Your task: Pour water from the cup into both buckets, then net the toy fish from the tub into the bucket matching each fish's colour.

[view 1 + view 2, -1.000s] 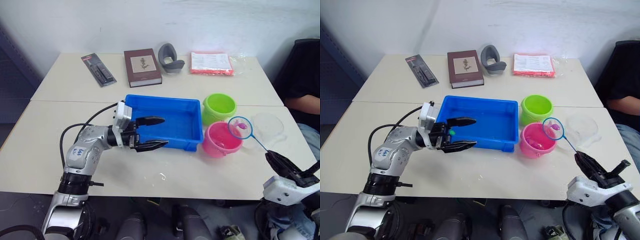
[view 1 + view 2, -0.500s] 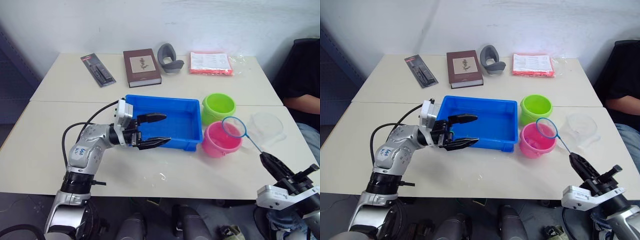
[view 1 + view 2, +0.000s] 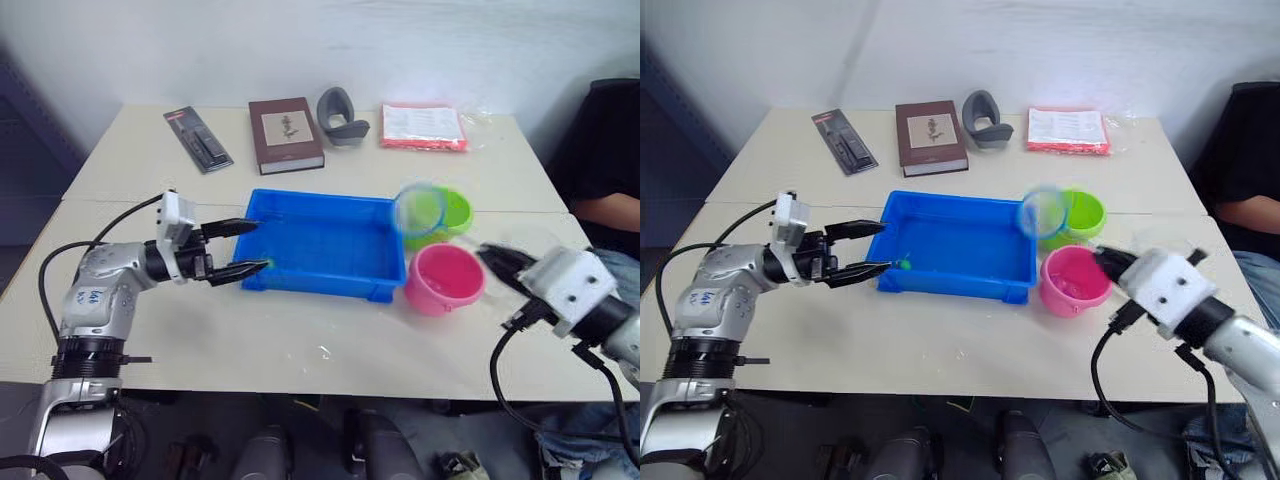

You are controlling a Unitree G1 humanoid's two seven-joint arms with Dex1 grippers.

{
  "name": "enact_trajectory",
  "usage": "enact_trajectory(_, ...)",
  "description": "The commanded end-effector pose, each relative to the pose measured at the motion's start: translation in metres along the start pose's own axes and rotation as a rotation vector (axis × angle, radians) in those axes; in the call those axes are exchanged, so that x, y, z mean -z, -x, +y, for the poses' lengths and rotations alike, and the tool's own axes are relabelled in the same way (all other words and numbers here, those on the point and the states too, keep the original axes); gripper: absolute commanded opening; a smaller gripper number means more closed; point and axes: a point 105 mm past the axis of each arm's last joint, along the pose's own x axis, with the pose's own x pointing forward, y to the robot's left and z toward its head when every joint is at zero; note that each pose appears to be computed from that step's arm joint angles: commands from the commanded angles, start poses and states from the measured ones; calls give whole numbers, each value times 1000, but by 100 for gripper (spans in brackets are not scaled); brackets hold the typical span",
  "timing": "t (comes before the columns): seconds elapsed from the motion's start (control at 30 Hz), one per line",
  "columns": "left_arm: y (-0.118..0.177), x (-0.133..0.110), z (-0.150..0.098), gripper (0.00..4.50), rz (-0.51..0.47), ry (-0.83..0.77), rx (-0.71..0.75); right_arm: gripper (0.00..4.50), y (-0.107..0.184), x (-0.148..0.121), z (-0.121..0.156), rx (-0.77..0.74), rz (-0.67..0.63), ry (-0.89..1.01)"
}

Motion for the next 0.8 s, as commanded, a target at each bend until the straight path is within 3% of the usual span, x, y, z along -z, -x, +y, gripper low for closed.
enact_trajectory(0.03, 13, -9, 10, 447, 2, -62, -39, 0, -21, -14, -4, -22, 35, 36)
enact_trajectory(0.17, 26, -7, 12, 447, 30, -69, -66, 0, -37, -25, -11, -59, 59, 158)
enact_trajectory(0.27, 30, -3, 15, 447, 51, -73, -74, 0, -51, -21, -26, -99, 130, 418)
enact_trajectory(0.4, 23, -2, 14, 447, 63, -65, -40, 0, -65, -16, -39, -165, 189, 619)
enact_trajectory(0.8, -5, -2, 1, 447, 114, -102, 107, 0, -87, -25, -14, -558, 146, 869)
